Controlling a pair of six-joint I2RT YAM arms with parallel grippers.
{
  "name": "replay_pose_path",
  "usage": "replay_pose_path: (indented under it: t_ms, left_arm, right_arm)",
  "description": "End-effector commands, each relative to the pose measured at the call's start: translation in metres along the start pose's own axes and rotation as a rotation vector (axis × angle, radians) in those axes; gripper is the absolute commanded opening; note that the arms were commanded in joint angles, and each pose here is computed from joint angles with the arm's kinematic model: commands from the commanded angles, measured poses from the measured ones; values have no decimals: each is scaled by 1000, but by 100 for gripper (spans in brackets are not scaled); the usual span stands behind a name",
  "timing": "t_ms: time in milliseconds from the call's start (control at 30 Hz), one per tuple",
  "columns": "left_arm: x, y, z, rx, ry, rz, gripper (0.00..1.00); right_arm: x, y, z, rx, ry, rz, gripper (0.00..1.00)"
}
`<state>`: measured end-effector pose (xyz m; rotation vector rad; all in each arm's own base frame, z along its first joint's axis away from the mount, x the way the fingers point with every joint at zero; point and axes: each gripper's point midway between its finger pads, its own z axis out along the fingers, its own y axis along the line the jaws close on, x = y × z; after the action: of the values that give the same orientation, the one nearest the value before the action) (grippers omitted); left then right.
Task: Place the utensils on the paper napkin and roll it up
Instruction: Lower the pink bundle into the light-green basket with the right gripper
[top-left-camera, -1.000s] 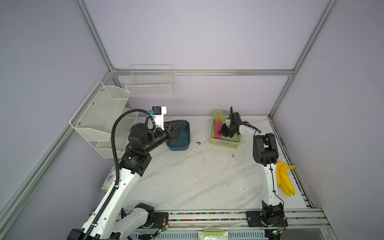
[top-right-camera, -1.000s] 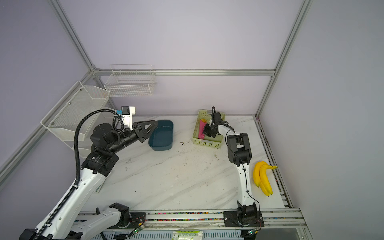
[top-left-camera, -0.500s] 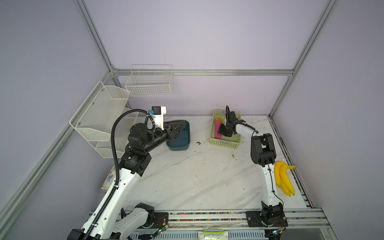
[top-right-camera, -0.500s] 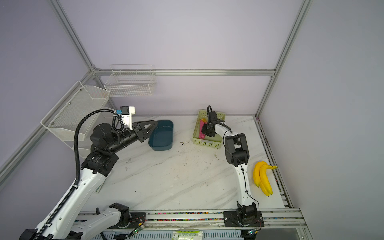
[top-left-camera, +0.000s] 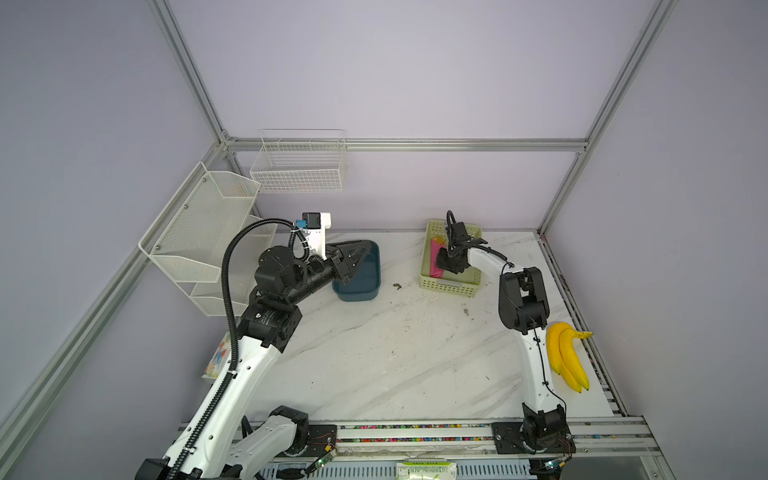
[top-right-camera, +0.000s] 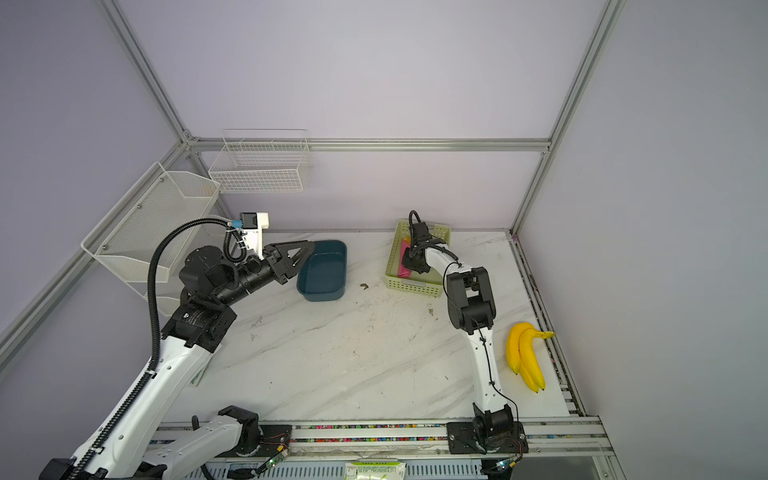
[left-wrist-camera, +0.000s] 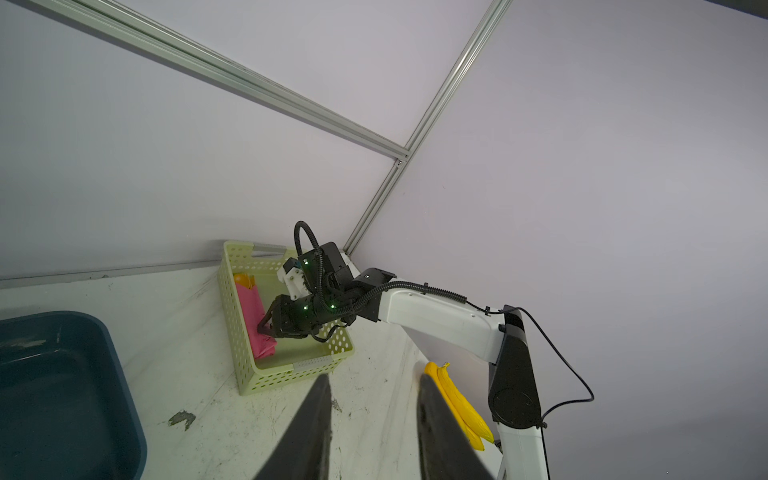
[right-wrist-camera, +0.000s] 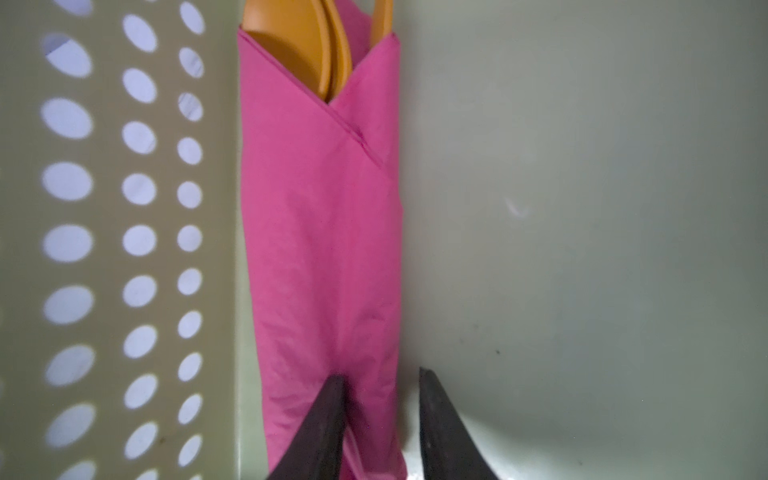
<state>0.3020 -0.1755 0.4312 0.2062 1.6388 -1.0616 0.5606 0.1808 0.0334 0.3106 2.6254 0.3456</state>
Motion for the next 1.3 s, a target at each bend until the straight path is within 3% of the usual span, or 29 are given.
replay_pose_path:
  t_ms: [0,433,900,1067,1267]
  left_arm:
    - [5,2,-2,12,1,-3,34]
    - [3,2,-1,11,-5,-9,34]
    - [4,11,-3,-30,-15,-21,35]
    - [11,26,-4,-94,-3,-11,42]
    - [20,48,-9,-211,16,22,63]
  right_arm:
    - [55,-45,28,172,170,-5,37]
    - [29,-14,13,58,121,7,41]
    - [-16,22,-36,-54,2,10,45]
    - [-31,29,-58,-71,-54,-8,46]
    - [-49,29,-91,-60,-137,-45,46]
